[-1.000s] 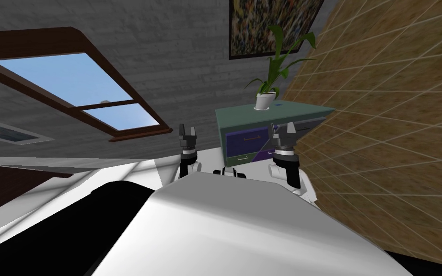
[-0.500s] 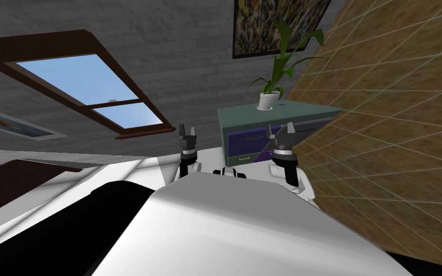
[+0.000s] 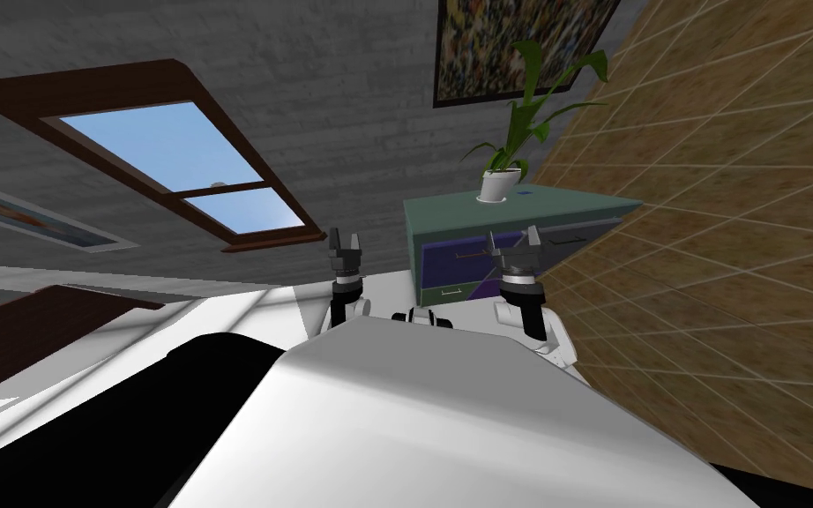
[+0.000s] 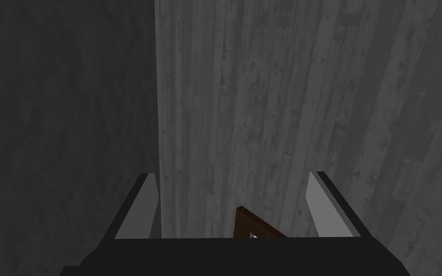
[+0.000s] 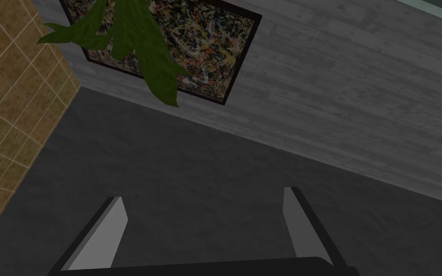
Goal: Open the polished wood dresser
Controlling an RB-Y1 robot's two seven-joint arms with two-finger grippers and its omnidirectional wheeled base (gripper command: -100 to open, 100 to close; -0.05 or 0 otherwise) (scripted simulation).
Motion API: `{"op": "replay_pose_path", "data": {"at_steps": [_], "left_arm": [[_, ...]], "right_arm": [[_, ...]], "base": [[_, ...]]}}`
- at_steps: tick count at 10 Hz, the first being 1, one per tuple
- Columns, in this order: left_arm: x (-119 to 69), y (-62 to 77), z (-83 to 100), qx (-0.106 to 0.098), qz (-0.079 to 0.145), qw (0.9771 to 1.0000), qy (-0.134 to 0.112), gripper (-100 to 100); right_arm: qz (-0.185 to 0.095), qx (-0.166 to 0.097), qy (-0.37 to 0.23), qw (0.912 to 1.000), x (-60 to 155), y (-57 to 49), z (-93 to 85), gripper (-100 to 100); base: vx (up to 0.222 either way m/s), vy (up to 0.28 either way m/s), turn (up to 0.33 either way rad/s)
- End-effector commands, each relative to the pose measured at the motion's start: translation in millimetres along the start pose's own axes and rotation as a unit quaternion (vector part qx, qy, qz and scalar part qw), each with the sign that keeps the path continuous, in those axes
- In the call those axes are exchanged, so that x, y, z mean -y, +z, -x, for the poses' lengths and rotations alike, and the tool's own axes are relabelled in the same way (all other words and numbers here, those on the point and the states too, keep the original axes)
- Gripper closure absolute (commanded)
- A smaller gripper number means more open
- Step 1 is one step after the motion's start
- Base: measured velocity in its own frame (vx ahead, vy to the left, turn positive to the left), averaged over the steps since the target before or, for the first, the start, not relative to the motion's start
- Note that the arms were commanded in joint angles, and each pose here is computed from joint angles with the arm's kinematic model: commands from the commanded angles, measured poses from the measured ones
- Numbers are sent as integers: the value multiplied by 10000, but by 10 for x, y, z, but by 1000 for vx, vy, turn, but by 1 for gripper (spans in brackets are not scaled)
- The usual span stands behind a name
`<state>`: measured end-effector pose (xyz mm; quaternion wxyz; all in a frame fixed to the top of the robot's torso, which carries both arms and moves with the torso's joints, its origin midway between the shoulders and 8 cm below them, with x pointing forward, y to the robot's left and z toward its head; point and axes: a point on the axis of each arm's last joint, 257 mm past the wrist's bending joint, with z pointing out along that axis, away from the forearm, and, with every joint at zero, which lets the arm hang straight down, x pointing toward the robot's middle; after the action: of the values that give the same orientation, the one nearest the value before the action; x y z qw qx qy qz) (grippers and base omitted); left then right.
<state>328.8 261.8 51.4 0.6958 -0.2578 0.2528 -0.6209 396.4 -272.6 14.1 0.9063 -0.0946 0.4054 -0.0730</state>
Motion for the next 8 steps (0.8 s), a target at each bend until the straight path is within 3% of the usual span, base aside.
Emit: {"op": "replay_pose_path", "data": {"at_steps": [1,2,4,5,7,8], "left_arm": [[0,0,0,0,0,10000,0,0],[0,0,0,0,0,10000,0,0],[0,0,0,0,0,10000,0,0],[0,0,0,0,0,10000,0,0],[0,0,0,0,0,10000,0,0],[0,0,0,0,0,10000,0,0]], "right_arm": [[21,-36,-387,9992,-1,-14,-47,-100],[68,-123,-674,9976,-1,-33,-147,-100],[70,-121,-886,9960,-1,-33,-147,-100],[122,-219,-1177,9927,2,-60,-255,-100],[126,-217,-1376,9902,2,-60,-255,-100],[183,-324,-1671,9852,7,-94,-372,-100]], "base": [[-7,5,-12],[-15,13,87],[-12,13,26],[-8,15,83],[-9,12,23],[-11,15,109]]}}
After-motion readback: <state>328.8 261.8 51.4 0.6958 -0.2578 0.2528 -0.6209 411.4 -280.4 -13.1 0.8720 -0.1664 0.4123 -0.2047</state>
